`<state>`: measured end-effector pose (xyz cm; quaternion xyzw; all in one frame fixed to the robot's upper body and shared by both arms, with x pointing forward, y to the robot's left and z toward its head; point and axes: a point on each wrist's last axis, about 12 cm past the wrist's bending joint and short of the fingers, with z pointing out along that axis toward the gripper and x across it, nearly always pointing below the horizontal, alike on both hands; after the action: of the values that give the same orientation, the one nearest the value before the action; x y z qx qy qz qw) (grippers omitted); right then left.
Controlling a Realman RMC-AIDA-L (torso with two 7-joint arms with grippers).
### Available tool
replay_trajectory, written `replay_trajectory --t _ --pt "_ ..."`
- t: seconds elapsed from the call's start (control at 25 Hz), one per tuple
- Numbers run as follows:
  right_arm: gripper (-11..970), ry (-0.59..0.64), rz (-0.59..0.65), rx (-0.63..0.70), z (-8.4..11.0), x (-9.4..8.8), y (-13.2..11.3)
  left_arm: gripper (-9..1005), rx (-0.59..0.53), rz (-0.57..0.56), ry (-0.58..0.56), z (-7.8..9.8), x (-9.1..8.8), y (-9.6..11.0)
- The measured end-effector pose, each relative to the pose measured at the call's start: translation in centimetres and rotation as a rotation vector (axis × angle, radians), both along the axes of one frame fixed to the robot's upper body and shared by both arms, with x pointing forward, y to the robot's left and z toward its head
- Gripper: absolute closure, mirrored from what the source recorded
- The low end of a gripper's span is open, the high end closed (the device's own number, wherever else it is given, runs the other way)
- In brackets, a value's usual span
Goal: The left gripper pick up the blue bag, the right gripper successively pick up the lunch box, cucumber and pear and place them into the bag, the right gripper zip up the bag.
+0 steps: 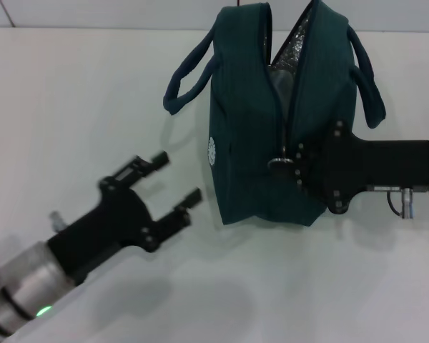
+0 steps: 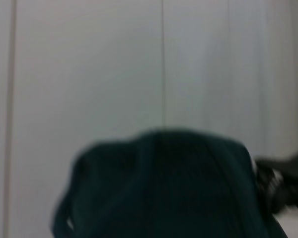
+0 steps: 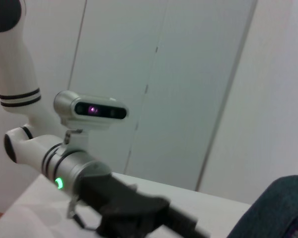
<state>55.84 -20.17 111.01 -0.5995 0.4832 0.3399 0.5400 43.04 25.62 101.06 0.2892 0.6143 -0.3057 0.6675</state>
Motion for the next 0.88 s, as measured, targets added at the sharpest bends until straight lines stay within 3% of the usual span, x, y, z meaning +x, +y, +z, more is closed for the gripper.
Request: replay_trajectory --t 0.2,0.36,0.48,0.88 --pt "952 -0.014 -0.021 0.015 0.3 0.5 0.5 284 0.037 -0.096 0.085 -0.5 1.0 -1.3" --pt "951 -0.015 -0.026 0.033 0.5 0.5 0.4 325 0.038 -0.136 0.081 -0.3 1.3 -1.8" --pt "951 -0.015 -0.025 0.034 0.5 0.5 0.5 378 0.043 -0.142 0.076 -0.2 1.8 -2.2" --pt "952 -0.011 -0.021 0.038 0.4 0.3 0.3 420 0.070 -0.117 0.052 0.4 4.0 -3.0"
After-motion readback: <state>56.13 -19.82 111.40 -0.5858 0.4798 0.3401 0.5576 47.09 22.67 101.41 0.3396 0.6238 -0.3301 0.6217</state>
